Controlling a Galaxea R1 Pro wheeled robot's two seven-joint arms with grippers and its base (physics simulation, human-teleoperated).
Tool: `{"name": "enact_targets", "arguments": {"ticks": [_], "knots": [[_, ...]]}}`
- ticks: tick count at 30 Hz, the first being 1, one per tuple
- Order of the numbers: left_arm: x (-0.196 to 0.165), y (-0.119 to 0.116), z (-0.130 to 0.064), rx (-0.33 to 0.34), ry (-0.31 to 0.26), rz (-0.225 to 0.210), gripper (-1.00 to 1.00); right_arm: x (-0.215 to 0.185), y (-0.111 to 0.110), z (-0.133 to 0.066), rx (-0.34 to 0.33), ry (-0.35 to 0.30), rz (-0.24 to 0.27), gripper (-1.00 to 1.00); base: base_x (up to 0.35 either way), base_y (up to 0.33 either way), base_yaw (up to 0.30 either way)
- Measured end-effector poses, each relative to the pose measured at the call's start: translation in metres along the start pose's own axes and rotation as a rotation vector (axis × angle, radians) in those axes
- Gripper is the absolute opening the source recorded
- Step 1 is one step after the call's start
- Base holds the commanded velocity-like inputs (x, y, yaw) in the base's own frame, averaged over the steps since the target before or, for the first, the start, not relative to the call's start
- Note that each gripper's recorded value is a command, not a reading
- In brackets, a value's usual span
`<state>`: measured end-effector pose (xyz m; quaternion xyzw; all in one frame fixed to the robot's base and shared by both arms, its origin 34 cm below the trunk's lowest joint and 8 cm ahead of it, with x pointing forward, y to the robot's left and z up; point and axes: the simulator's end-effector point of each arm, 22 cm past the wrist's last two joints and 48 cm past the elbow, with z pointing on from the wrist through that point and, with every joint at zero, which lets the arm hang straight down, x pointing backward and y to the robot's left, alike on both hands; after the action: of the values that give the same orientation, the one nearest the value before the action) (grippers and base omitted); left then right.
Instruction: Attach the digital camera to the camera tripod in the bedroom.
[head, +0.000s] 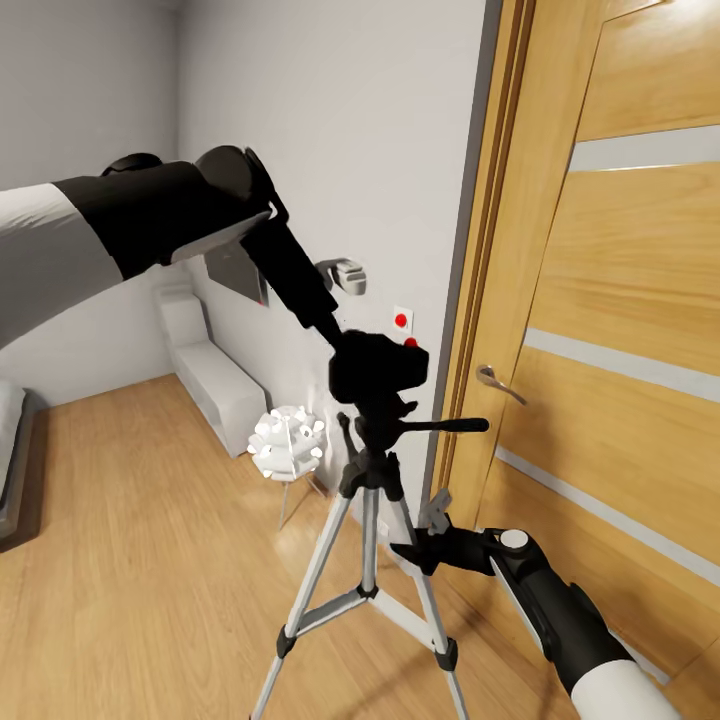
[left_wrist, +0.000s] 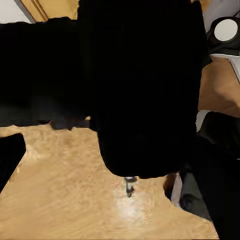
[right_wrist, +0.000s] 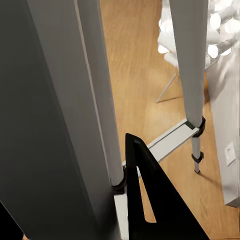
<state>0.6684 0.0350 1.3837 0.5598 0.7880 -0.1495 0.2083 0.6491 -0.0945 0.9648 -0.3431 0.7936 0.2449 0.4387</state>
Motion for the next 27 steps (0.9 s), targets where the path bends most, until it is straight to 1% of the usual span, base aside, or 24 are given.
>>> {"name": "enact_targets", "arguments": {"ticks": [1, 2, 3, 5, 7, 21, 27], "knots": [[0.002, -0.004, 0.011, 0.012, 0.017, 0.003, 1.0, 0.001, -0.005, -0.001, 0.016, 0.001, -0.005, -1.0, 0.0, 0.0, 0.0], [0.006, -0.002, 0.019, 0.019, 0.027, -0.002, 1.0, 0.001, -0.003, 0.001, 0.007, 0.007, -0.017, -1.0, 0.0, 0.0, 0.0], [0.006, -0.003, 0.018, 0.018, 0.026, 0.0, 1.0, 0.0, 0.008, 0.004, -0.016, 0.007, -0.014, -1.0, 0.0, 0.0, 0.0], [0.006, -0.003, 0.019, 0.02, 0.027, -0.002, 1.0, 0.002, 0.006, 0.004, -0.011, 0.013, -0.025, -1.0, 0.0, 0.0, 0.0], [0.005, -0.003, 0.019, 0.02, 0.027, -0.002, 1.0, 0.0, 0.007, 0.004, -0.015, 0.008, -0.017, -1.0, 0.0, 0.0, 0.0], [0.005, -0.003, 0.018, 0.021, 0.024, 0.0, 1.0, 0.001, 0.007, 0.004, -0.014, 0.01, -0.019, -1.0, 0.0, 0.0, 0.0], [0.005, -0.004, 0.013, 0.021, 0.015, 0.002, 1.0, 0.001, 0.007, 0.004, -0.014, 0.01, -0.018, -1.0, 0.0, 0.0, 0.0]]}}
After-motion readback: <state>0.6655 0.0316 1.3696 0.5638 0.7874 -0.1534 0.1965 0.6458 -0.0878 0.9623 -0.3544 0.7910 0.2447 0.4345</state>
